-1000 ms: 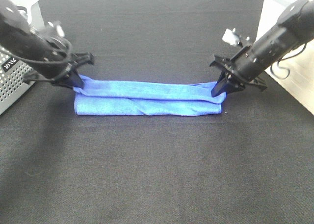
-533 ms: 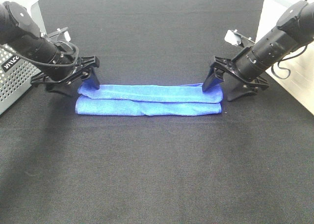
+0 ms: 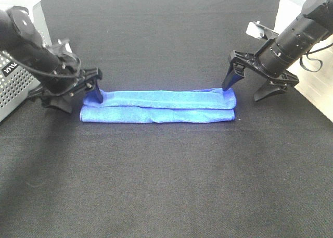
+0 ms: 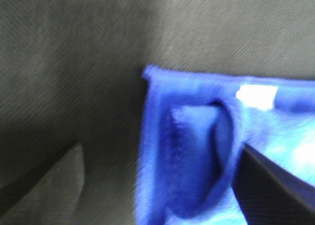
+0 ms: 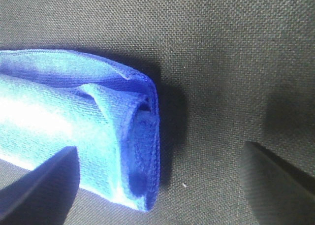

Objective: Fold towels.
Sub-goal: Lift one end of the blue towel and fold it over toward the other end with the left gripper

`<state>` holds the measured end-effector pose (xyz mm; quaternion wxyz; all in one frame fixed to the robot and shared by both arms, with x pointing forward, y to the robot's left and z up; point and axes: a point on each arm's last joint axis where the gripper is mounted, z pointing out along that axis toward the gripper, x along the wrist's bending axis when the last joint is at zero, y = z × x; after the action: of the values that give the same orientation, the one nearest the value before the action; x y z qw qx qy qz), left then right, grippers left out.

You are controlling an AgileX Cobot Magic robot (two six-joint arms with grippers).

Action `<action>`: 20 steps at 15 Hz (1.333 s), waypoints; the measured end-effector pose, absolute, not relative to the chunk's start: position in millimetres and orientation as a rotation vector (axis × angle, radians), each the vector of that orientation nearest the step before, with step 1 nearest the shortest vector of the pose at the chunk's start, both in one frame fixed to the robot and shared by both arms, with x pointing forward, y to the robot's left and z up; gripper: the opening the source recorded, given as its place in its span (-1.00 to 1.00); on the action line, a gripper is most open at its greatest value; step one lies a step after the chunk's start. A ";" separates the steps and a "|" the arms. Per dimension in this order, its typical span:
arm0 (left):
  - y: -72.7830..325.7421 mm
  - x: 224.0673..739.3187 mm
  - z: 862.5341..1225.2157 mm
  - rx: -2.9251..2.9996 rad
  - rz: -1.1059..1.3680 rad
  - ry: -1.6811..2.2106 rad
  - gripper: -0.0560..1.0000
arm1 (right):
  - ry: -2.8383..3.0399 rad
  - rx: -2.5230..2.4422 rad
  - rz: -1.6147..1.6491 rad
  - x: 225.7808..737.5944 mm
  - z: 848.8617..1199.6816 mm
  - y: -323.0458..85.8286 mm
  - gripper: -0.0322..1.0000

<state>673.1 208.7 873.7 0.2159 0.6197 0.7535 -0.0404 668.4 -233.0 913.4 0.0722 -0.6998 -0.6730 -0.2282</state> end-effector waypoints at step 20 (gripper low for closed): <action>118.1 678.3 1002.7 1.931 0.056 1.858 -0.73 | -2.012 -2.069 -0.643 664.3 913.1 -231.7 0.66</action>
<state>678.3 118.1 1002.7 0.2287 0.7014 0.6747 0.0203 664.3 -231.7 913.1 0.0923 -0.6967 -0.6776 -0.2165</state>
